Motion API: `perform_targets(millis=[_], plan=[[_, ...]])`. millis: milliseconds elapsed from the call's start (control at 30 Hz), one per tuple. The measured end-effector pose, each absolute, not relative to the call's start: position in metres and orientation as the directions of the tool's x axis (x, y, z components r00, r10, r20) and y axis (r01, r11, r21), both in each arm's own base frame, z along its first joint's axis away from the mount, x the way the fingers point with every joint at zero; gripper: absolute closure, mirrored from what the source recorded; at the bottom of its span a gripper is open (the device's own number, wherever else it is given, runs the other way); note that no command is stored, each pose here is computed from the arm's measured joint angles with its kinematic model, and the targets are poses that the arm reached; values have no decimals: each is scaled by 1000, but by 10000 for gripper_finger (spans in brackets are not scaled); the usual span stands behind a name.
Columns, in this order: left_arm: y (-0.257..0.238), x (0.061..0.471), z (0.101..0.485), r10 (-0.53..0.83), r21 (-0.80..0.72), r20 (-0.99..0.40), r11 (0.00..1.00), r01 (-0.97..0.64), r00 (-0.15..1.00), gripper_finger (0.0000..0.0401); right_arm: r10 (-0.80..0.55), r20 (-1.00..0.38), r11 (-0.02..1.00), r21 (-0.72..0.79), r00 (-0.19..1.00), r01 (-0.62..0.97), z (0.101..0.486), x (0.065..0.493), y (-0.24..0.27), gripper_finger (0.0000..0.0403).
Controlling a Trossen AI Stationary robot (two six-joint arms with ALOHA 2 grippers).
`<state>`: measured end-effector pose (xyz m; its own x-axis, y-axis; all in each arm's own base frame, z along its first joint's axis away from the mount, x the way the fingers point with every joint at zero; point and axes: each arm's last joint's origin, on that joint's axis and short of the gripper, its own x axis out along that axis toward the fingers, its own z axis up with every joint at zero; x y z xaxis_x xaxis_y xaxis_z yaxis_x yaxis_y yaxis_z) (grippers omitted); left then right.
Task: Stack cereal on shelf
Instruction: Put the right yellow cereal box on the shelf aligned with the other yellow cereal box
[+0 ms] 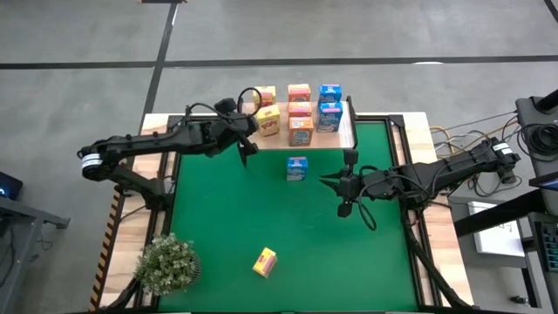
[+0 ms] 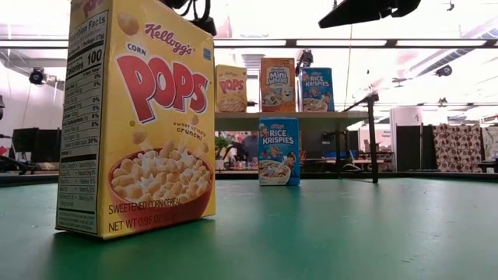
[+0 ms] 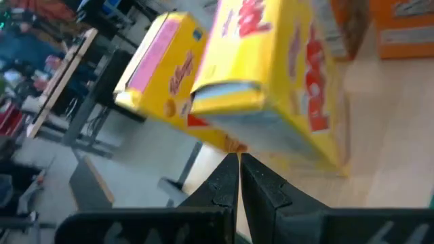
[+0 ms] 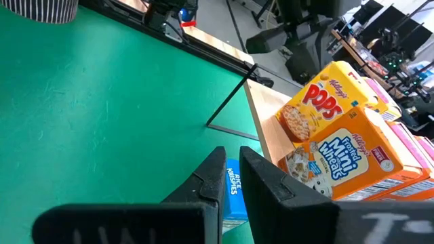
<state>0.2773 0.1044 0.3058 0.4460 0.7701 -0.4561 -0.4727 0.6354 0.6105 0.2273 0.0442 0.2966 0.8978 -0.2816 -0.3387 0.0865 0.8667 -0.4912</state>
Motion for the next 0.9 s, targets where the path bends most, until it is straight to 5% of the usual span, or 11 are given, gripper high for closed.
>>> perform_targets(millis=[133, 367, 667, 900], plan=[[99, 276, 305, 733, 572, -486, 679, -461, 476, 401, -281, -340, 867, -492, 897, 85, 296, 227, 44, 371], [88, 291, 303, 434, 376, -532, 891, -256, 727, 401, -282, -342, 865, -495, 897, 83, 295, 227, 44, 371], [101, 297, 298, 706, 544, -447, 702, -459, 549, 401, -282, -342, 865, -495, 896, 83, 295, 227, 44, 371], [102, 295, 296, 729, 552, -451, 682, -481, 515, 401, -282, -342, 865, -496, 896, 83, 295, 227, 44, 371]])
